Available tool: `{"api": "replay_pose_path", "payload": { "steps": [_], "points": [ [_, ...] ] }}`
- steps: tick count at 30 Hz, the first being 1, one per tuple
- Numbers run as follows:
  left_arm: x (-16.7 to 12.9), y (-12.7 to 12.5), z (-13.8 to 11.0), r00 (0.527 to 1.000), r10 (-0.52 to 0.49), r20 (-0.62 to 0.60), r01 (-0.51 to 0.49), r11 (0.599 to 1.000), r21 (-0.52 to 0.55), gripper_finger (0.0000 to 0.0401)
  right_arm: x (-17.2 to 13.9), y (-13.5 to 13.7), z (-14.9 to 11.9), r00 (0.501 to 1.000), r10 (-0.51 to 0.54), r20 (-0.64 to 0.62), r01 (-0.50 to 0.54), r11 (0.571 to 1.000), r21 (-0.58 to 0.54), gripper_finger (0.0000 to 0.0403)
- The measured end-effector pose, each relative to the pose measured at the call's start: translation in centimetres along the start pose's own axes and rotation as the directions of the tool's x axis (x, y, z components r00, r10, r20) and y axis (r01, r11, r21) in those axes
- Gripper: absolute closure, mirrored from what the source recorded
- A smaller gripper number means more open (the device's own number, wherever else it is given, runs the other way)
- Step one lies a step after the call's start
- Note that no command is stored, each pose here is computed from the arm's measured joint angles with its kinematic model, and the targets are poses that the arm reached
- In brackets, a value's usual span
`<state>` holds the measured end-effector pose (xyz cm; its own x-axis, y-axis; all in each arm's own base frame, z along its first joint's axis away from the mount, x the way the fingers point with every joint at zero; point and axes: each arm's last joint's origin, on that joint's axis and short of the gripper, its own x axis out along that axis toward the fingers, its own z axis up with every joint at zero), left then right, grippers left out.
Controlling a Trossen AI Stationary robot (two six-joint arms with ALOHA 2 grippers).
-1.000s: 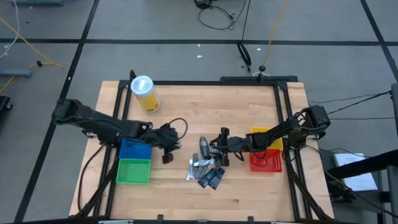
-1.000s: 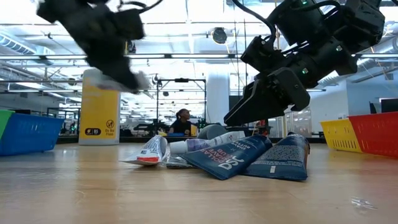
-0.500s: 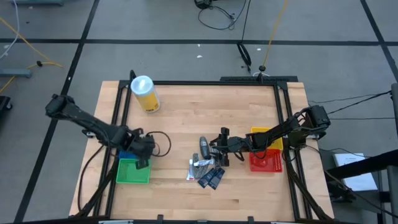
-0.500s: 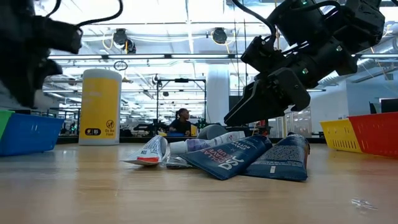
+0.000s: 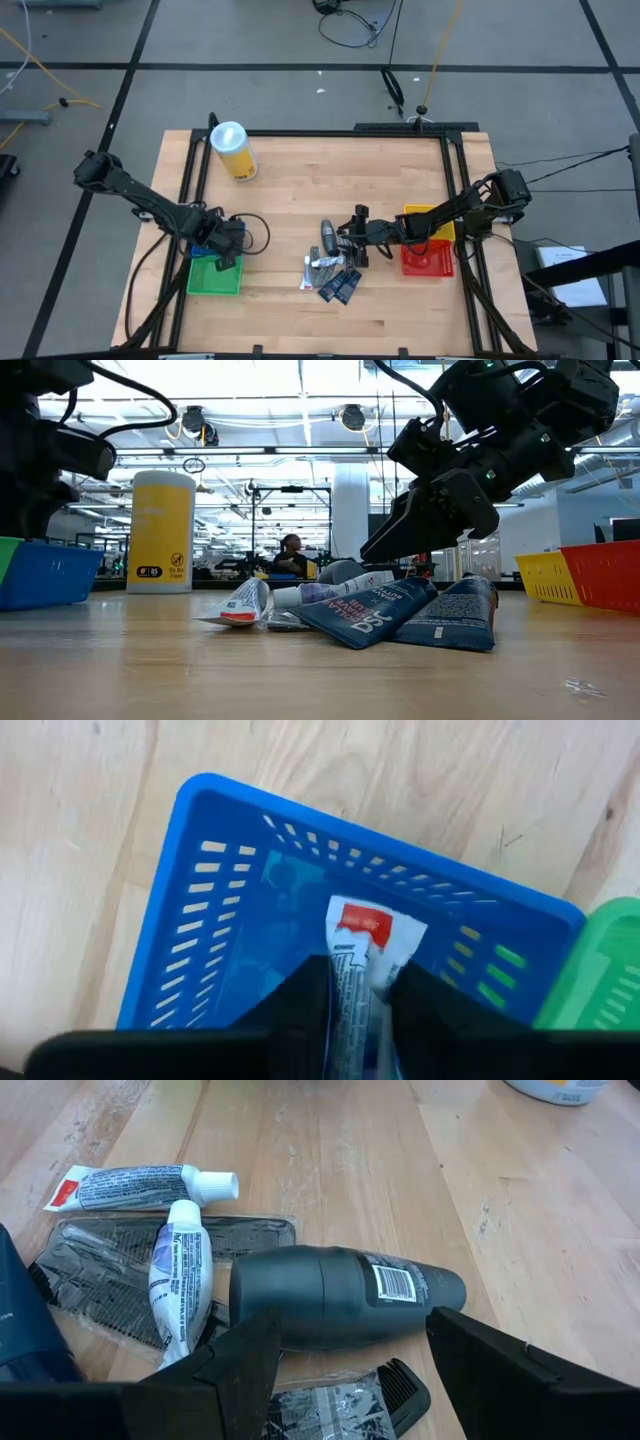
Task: Pick & Place Travel size toiletries
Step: Put the white toothpaste into the blue basket, then put the black comb into the red basket
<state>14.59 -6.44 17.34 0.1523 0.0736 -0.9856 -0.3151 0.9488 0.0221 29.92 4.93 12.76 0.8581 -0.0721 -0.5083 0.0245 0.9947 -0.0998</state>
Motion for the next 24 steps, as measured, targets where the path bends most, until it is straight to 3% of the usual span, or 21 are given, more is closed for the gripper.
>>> {"api": "replay_pose_path", "payload": {
  "steps": [8, 11, 13, 15, 18, 21, 24],
  "points": [
    [-0.5, 0.3, 0.9, 1.0, -0.02, 0.008, 0.02, 0.998, -0.062, 0.017, 0.0, 0.0, 0.1, 1.0, 0.0, 0.008, 0.0, 1.0, 0.0, 0.0161],
    [-1.3, -0.2, 2.1, 0.993, -0.056, 0.104, 0.062, 0.997, -0.055, 0.0143, 0.0, 0.0, 0.1, 1.0, 0.0, 0.014, 0.0, 1.0, -0.001, 0.0161],
    [-1.7, -0.8, 3.2, 0.967, -0.091, 0.236, 0.093, 0.996, 0.002, 0.0137, 0.0, 0.0, 0.2, 1.0, 0.0, 0.015, 0.0, 1.0, -0.005, 0.0161],
    [-2.2, -1.6, 4.5, 0.912, -0.135, 0.388, 0.114, 0.99, 0.078, 0.0135, 0.0, 0.0, 0.2, 1.0, 0.0, 0.016, 0.0, 1.0, -0.005, 0.0161],
    [-3.0, -2.6, 6.1, 0.791, -0.197, 0.58, 0.11, 0.977, 0.182, 0.0135, 0.0, 0.0, 0.0, 1.0, 0.0, -0.002, 0.0, 1.0, -0.008, 0.0161],
    [-3.5, -3.6, 7.7, 0.676, -0.24, 0.696, 0.078, 0.963, 0.257, 0.0135, -0.5, 0.1, -0.3, 0.998, 0.002, -0.068, -0.004, 1.0, -0.026, 0.0161],
    [-3.4, -4.3, 9.0, 0.598, -0.265, 0.756, 0.05, 0.954, 0.295, 0.0135, -1.8, 0.3, 0.2, 0.994, 0.012, -0.108, -0.014, 1.0, -0.017, 0.0161]
  ]
}}
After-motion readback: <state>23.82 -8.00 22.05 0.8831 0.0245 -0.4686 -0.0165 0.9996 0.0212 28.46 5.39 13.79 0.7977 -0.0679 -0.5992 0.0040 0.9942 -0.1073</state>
